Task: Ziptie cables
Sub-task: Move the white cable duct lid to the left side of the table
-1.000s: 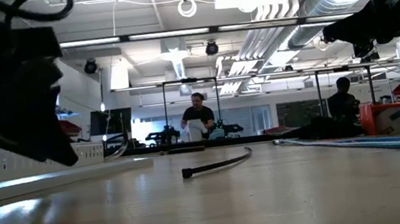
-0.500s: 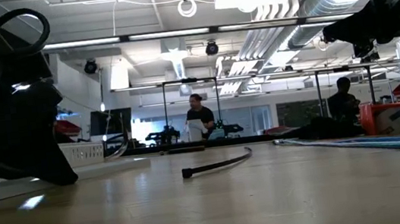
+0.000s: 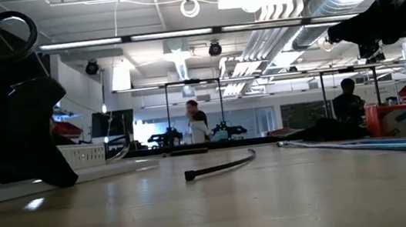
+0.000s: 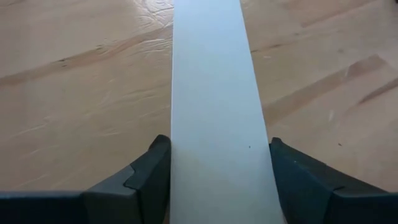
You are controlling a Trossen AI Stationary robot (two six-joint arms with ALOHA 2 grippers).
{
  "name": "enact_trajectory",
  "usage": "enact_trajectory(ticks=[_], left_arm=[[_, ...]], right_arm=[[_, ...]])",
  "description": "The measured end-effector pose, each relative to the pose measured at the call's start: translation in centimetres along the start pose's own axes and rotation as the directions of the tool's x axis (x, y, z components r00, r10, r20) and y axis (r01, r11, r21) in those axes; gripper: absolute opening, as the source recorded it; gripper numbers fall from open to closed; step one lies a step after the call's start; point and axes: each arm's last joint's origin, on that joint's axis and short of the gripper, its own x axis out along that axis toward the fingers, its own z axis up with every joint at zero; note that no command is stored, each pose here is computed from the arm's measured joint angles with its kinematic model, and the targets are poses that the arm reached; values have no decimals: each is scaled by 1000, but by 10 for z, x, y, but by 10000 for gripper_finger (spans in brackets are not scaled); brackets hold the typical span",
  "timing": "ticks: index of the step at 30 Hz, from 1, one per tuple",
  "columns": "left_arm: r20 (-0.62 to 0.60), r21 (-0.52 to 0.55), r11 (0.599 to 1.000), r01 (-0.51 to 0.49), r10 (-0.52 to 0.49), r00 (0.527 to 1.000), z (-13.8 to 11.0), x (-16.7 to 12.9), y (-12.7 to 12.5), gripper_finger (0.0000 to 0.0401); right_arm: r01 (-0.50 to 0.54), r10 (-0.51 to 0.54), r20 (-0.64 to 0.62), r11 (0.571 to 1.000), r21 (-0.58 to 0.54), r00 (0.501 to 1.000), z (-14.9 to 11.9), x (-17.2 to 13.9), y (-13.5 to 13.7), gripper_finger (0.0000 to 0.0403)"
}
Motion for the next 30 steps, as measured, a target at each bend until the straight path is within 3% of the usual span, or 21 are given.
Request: enact_trajectory(ticks=[6,14,22,30], left_arm=[[-6,-21,999,-25,25,1000,16,-5,3,210],[90,-6,996,-89,89,992,42,1,7,208],[113,59,972,-226,219,969,79,18,12,204],[91,118,936,-330,321,943,127,34,31,125]], right_arm=[[0,0,0,1000,0,1000,0,0,0,0],[0,0,0,1000,0,1000,0,0,0,0],[0,0,0,1000,0,1000,0,0,0,0],[0,0,0,1000,0,1000,0,0,0,0]])
